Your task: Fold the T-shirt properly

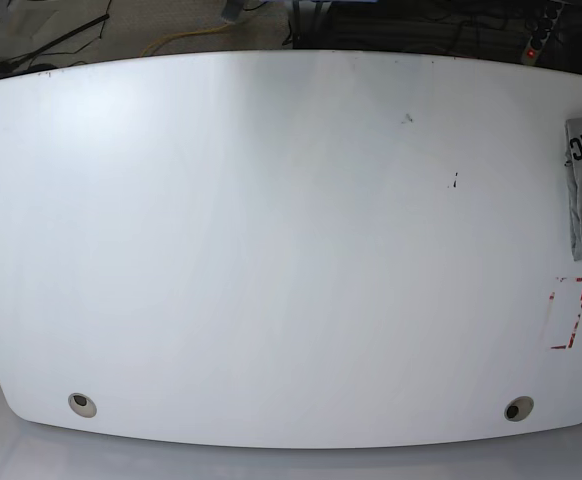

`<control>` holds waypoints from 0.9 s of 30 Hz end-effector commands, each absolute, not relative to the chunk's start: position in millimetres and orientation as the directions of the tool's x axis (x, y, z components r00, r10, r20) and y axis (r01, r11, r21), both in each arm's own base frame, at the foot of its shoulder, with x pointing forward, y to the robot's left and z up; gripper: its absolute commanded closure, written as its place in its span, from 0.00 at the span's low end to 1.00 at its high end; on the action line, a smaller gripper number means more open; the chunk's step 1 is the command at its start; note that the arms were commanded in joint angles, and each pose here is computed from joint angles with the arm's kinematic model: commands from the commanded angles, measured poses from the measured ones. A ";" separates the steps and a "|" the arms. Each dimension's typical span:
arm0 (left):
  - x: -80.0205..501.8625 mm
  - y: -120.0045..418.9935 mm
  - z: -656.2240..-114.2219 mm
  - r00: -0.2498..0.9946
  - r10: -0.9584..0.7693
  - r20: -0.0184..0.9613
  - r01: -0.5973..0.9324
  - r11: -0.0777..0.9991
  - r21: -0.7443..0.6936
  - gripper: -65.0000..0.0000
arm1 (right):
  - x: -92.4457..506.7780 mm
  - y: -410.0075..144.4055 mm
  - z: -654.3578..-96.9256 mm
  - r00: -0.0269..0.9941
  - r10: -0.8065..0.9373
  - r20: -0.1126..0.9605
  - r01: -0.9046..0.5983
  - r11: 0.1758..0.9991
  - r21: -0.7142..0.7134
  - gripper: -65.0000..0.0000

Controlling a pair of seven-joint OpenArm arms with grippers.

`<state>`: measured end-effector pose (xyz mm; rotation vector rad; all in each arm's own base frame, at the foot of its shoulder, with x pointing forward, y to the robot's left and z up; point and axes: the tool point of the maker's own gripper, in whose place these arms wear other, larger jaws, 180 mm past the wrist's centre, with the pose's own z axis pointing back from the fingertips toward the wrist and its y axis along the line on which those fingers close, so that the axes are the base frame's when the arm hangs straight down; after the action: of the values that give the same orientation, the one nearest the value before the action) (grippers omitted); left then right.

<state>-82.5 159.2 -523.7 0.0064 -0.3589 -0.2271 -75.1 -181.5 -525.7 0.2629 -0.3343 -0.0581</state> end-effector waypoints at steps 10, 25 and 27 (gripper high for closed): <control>-89.1 186.1 -600.7 0.963 -0.200 0.179 0.190 0.979 0.073 0.37 | -74.7 -181.5 -584.1 0.960 -0.152 0.234 0.080 0.953 0.291 0.69; -76.8 163.9 -654.9 0.993 -0.118 -0.007 0.118 0.993 0.024 0.37 | -27.9 -188.1 -621.9 0.952 -0.226 0.208 0.162 0.945 0.284 0.69; -73.6 158.5 -657.4 0.993 -0.112 -0.020 0.112 0.994 0.015 0.37 | -23.2 -188.4 -625.5 0.952 -0.234 0.200 0.172 0.943 0.284 0.69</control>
<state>-74.3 163.9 -654.9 0.0229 -0.0005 -0.1171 -21.4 -182.4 -623.9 0.2720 -0.2442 -0.1974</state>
